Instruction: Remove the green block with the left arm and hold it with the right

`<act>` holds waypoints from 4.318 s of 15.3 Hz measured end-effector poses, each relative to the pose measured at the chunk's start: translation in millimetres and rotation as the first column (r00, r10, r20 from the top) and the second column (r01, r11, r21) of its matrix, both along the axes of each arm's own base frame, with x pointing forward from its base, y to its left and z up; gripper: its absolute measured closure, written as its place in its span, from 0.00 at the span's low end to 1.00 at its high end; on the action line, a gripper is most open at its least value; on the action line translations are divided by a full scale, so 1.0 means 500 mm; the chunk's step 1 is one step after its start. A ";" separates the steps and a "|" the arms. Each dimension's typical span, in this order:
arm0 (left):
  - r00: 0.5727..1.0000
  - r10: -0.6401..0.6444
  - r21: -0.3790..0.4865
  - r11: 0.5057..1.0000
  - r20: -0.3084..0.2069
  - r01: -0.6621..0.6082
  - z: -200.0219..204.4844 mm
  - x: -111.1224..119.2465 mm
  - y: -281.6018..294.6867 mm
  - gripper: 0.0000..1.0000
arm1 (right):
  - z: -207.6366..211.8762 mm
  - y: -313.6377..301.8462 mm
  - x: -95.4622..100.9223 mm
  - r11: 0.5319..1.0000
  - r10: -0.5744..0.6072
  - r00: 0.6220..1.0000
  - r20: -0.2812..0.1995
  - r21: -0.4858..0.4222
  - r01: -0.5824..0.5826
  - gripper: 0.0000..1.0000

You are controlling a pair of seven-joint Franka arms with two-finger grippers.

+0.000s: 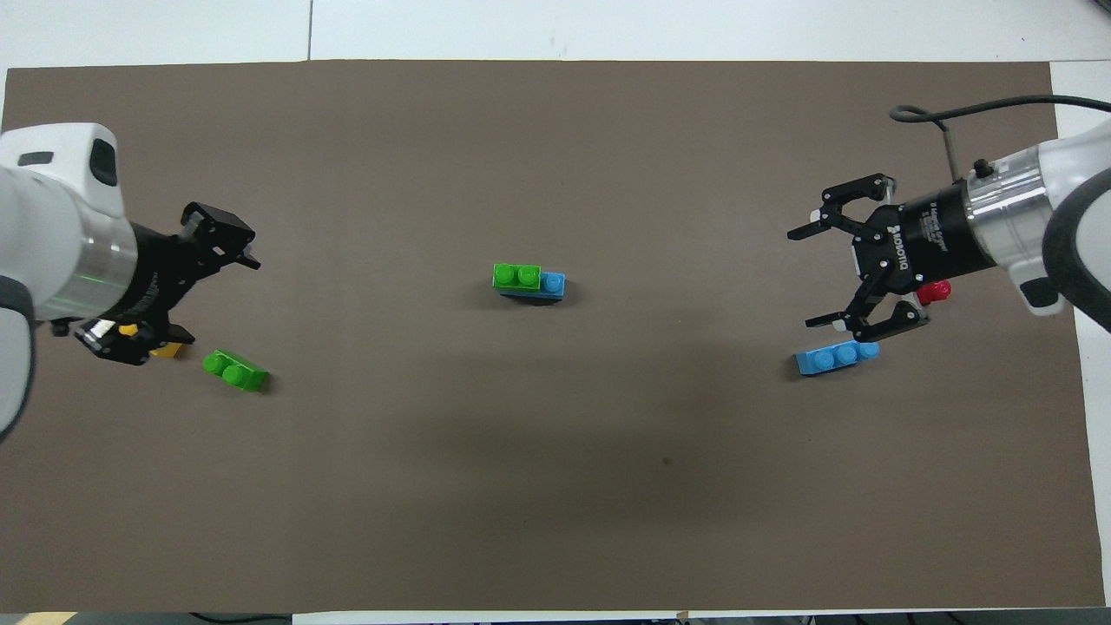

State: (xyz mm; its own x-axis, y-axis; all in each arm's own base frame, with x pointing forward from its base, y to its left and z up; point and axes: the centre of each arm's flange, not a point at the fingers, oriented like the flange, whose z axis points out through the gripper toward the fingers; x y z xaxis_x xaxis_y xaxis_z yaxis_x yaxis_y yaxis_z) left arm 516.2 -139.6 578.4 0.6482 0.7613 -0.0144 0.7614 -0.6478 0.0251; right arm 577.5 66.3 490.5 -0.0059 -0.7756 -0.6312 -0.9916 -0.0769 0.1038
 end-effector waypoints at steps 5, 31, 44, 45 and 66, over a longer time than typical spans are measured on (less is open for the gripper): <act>0.949 0.312 -0.052 0.950 0.045 -0.309 -0.034 -0.052 -0.171 0.00 | -0.058 0.125 0.016 0.998 -0.036 0.999 -0.008 0.046 0.037 0.00; 0.719 0.694 -0.086 0.715 -0.039 -0.694 -0.390 0.068 -0.427 0.00 | -0.365 0.410 0.031 0.988 -0.156 0.982 0.102 0.035 0.153 0.02; 0.710 0.703 -0.082 0.706 -0.047 -0.704 -0.442 0.064 -0.460 0.00 | -0.419 0.471 0.024 0.987 -0.161 0.977 0.142 0.003 0.163 0.03; 0.710 0.702 -0.079 0.706 -0.048 -0.703 -0.445 0.062 -0.461 0.00 | -0.422 0.476 0.021 0.987 -0.158 0.977 0.142 0.002 0.159 0.00; 0.705 0.708 -0.062 0.702 -0.052 -0.710 -0.468 0.053 -0.465 0.00 | -0.451 0.511 0.005 0.976 -0.213 0.960 0.180 -0.004 0.217 0.65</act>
State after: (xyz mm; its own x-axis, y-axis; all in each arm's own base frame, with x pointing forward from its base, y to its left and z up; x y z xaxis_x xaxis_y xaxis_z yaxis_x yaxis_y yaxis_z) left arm 542.5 -372.0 344.2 -0.0834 0.9919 -0.0959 0.9959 0.0862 0.0255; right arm 580.1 321.7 264.9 -0.0640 -0.7827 -0.6191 -0.9871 0.1408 -0.0760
